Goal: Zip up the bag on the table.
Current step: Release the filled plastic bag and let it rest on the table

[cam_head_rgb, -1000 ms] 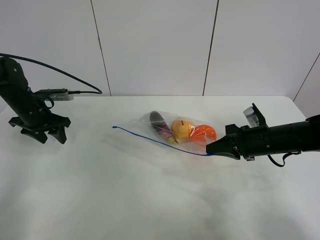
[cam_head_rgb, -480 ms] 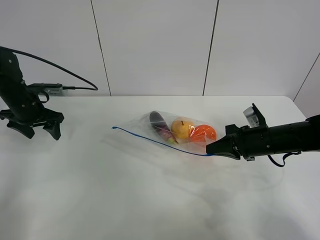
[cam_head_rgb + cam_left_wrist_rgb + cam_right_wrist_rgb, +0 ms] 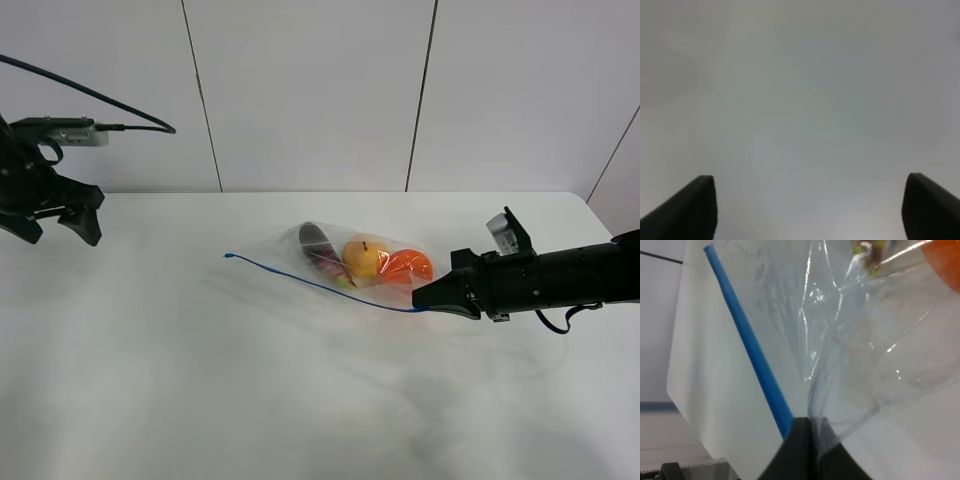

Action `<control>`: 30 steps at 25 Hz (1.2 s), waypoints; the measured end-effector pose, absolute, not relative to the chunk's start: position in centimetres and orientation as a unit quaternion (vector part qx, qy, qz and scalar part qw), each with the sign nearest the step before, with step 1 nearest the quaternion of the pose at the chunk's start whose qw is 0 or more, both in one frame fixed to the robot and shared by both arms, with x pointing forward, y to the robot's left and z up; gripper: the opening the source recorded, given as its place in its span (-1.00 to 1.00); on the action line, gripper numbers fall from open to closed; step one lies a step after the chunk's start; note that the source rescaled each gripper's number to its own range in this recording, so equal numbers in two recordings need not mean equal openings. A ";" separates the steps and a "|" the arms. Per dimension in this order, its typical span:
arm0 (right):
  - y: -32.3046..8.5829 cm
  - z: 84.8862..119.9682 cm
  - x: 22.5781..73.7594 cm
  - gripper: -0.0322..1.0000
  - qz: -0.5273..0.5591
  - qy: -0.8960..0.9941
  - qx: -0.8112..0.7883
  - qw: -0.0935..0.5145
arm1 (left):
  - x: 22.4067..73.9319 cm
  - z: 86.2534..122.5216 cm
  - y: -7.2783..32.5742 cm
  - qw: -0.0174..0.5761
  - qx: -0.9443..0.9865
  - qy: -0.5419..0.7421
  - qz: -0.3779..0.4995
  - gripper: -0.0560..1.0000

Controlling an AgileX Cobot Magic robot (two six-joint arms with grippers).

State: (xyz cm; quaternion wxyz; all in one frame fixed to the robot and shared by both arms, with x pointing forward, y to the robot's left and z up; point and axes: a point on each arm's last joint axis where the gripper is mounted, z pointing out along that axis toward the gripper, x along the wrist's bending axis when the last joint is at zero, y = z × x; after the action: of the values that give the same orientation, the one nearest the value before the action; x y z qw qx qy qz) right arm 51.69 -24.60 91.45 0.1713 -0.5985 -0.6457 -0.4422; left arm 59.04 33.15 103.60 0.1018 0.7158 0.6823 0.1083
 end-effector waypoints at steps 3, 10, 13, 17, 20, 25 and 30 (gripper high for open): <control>-24.6 91.4 51.7 -0.94 -0.442 -0.646 -0.598 0.171 | 57.5 106.5 32.8 0.132 0.708 0.683 0.121 1.00; -24.6 91.4 51.7 -0.94 -0.442 -0.646 -0.598 0.171 | 52.8 113.1 32.0 0.196 0.695 0.671 0.171 1.00; -24.6 91.4 51.7 -0.94 -0.442 -0.646 -0.598 0.171 | 50.1 115.6 31.7 0.214 0.691 0.663 0.193 1.00; -24.6 91.4 51.7 -0.94 -0.442 -0.646 -0.598 0.171 | 46.0 118.5 31.3 0.243 0.683 0.650 0.229 1.00; -24.6 91.4 51.7 -0.94 -0.442 -0.646 -0.598 0.171 | 42.6 119.9 31.0 0.262 0.677 0.639 0.254 1.00; -24.6 91.4 51.7 -0.94 -0.442 -0.646 -0.598 0.171 | 36.2 121.3 30.4 0.298 0.659 0.624 0.295 1.00; -24.6 91.5 51.7 -0.94 -0.442 -0.646 -0.598 0.172 | 30.6 121.1 29.9 0.334 0.632 0.618 0.326 1.00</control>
State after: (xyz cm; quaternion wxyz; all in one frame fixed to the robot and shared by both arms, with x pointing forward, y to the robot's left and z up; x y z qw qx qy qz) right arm 51.69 -24.60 91.45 0.1717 -0.5983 -0.6457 -0.4424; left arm 30.57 29.89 121.08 0.3339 0.6322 0.6184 0.3260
